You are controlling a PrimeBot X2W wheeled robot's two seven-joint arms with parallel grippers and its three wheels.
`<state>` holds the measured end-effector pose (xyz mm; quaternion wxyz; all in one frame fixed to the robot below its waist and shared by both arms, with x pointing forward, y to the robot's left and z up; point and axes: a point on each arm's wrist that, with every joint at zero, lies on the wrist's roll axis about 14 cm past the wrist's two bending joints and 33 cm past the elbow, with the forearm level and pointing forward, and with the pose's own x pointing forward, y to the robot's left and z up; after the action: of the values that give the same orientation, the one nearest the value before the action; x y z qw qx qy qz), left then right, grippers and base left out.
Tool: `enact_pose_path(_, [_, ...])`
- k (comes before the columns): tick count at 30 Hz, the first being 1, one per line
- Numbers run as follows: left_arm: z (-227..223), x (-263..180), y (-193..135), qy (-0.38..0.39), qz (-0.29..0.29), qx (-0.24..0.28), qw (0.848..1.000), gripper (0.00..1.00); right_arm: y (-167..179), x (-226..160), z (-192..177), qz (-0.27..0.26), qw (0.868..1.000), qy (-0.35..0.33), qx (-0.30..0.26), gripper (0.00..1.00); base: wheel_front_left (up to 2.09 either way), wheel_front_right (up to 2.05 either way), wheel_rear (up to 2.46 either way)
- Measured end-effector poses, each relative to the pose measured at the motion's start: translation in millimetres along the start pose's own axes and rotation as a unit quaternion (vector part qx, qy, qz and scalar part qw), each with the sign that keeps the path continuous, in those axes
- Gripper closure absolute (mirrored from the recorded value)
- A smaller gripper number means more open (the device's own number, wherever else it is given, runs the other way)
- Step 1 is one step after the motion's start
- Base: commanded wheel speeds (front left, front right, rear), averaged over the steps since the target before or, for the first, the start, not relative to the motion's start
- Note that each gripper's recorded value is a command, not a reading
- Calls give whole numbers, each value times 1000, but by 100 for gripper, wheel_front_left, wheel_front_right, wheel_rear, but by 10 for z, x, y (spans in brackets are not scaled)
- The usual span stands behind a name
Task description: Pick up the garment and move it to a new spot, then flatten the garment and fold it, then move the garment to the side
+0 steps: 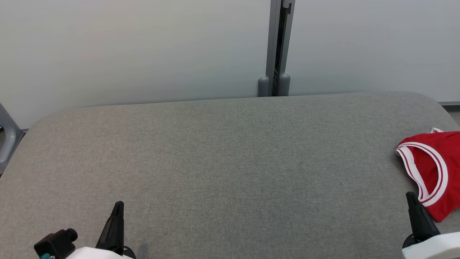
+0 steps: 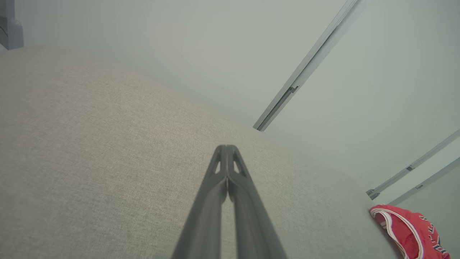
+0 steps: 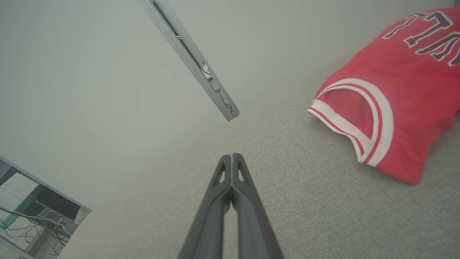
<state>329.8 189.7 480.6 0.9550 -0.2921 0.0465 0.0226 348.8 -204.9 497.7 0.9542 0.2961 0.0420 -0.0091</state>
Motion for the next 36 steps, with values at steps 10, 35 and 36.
enact_pose_path(10, [9, 48, -78, -3, -10, -71, 997, 100, -57, 36, 14, -5, 997, 5, 72, 100, 0, 0, 0])
enact_pose_path(35, [11, 133, -228, -7, -24, -215, 976, 100, -145, 107, 84, -4, 976, 5, 217, 100, 0, 0, 0])
enact_pose_path(36, [6, 136, -232, -7, -24, -226, 974, 100, -151, 108, 85, -3, 974, 6, 226, 100, 0, 0, 0])
